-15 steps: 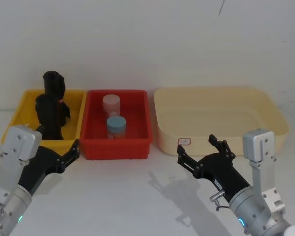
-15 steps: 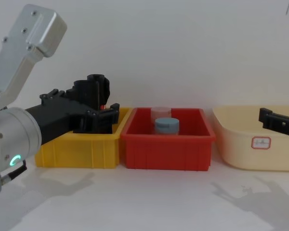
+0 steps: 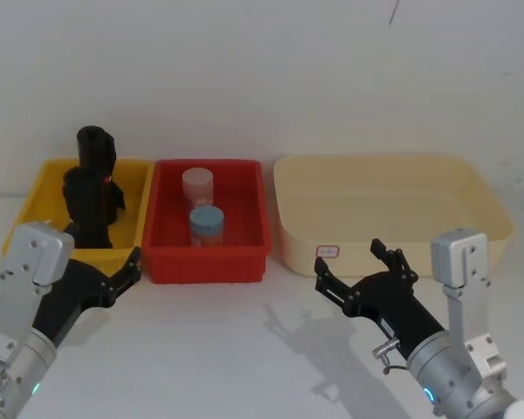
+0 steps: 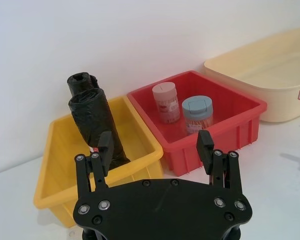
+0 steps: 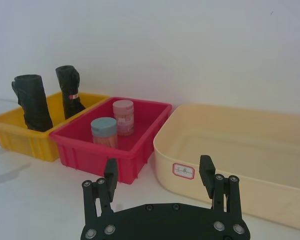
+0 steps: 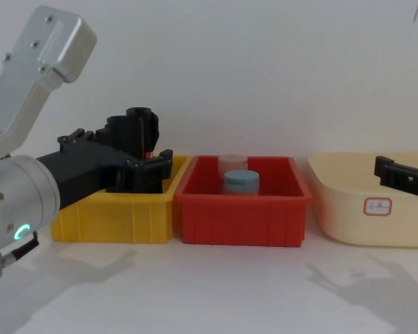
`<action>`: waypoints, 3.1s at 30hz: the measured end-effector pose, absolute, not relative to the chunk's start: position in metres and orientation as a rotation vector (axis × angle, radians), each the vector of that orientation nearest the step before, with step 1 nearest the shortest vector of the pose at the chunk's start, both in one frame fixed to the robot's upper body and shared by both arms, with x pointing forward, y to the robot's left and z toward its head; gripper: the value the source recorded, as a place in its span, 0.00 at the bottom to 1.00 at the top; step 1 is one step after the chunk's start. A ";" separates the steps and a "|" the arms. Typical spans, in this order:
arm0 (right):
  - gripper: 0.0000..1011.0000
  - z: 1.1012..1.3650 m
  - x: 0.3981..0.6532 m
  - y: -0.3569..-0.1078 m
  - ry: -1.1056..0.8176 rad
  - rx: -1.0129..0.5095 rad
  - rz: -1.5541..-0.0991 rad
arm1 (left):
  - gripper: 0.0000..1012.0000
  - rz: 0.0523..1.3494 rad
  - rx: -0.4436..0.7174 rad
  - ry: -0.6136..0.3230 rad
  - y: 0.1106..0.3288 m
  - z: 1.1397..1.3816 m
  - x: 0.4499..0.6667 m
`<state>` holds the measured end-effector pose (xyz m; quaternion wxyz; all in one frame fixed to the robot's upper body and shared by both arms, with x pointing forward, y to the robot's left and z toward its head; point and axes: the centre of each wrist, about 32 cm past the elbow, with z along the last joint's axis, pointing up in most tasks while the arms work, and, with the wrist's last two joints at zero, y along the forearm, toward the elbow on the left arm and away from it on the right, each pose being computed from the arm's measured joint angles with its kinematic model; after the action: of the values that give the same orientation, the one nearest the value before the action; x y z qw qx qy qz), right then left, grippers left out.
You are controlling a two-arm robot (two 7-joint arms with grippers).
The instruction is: Pick up the garbage bag with the one hand and transfer it to the other hand.
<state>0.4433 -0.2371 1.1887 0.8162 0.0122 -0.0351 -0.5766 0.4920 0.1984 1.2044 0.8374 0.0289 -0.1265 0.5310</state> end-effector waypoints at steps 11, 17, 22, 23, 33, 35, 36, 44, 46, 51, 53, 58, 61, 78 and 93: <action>0.99 1.189 0.443 -0.237 -0.075 0.026 -1.229 | 0.99 1.124 0.061 -0.268 0.198 1.204 0.492; 0.99 1.189 0.443 -0.237 -0.075 0.026 -1.229 | 0.99 1.124 0.061 -0.268 0.198 1.204 0.492; 0.99 1.189 0.443 -0.237 -0.075 0.026 -1.229 | 0.99 1.124 0.061 -0.268 0.198 1.204 0.492; 0.99 1.189 0.443 -0.237 -0.075 0.026 -1.230 | 0.99 1.124 0.061 -0.268 0.198 1.204 0.492; 0.99 1.189 0.443 -0.237 -0.075 0.026 -1.230 | 0.99 1.124 0.061 -0.268 0.198 1.204 0.492; 0.99 1.189 0.443 -0.237 -0.075 0.026 -1.229 | 0.99 1.124 0.061 -0.268 0.198 1.204 0.492; 0.99 1.189 0.443 -0.237 -0.075 0.026 -1.230 | 0.99 1.124 0.061 -0.268 0.198 1.204 0.492; 0.99 1.189 0.443 -0.237 -0.075 0.026 -1.229 | 0.99 1.124 0.061 -0.268 0.198 1.204 0.492; 0.99 1.189 0.443 -0.237 -0.075 0.026 -1.229 | 0.99 1.124 0.060 -0.268 0.198 1.205 0.492; 0.99 1.189 0.443 -0.237 -0.075 0.026 -1.229 | 0.99 1.127 0.055 -0.263 0.201 1.205 0.486; 0.99 1.189 0.443 -0.237 -0.075 0.026 -1.229 | 0.99 1.130 0.051 -0.258 0.202 1.206 0.484; 0.99 1.189 0.443 -0.237 -0.075 0.026 -1.230 | 0.99 1.150 0.036 -0.228 0.212 1.207 0.475; 0.99 1.189 0.443 -0.237 -0.075 0.026 -1.229 | 0.99 1.166 0.025 -0.207 0.219 1.209 0.471; 0.99 1.189 0.443 -0.237 -0.075 0.026 -1.229 | 0.99 1.214 0.016 -0.128 0.249 1.226 0.484; 0.99 1.189 0.443 -0.237 -0.075 0.026 -1.229 | 0.99 1.212 0.076 -0.092 0.265 1.230 0.512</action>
<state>0.4433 -0.2371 1.1887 0.8162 0.0122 -0.0351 -0.5766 0.5118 0.2647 1.2304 0.8203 0.0357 -0.0433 0.5692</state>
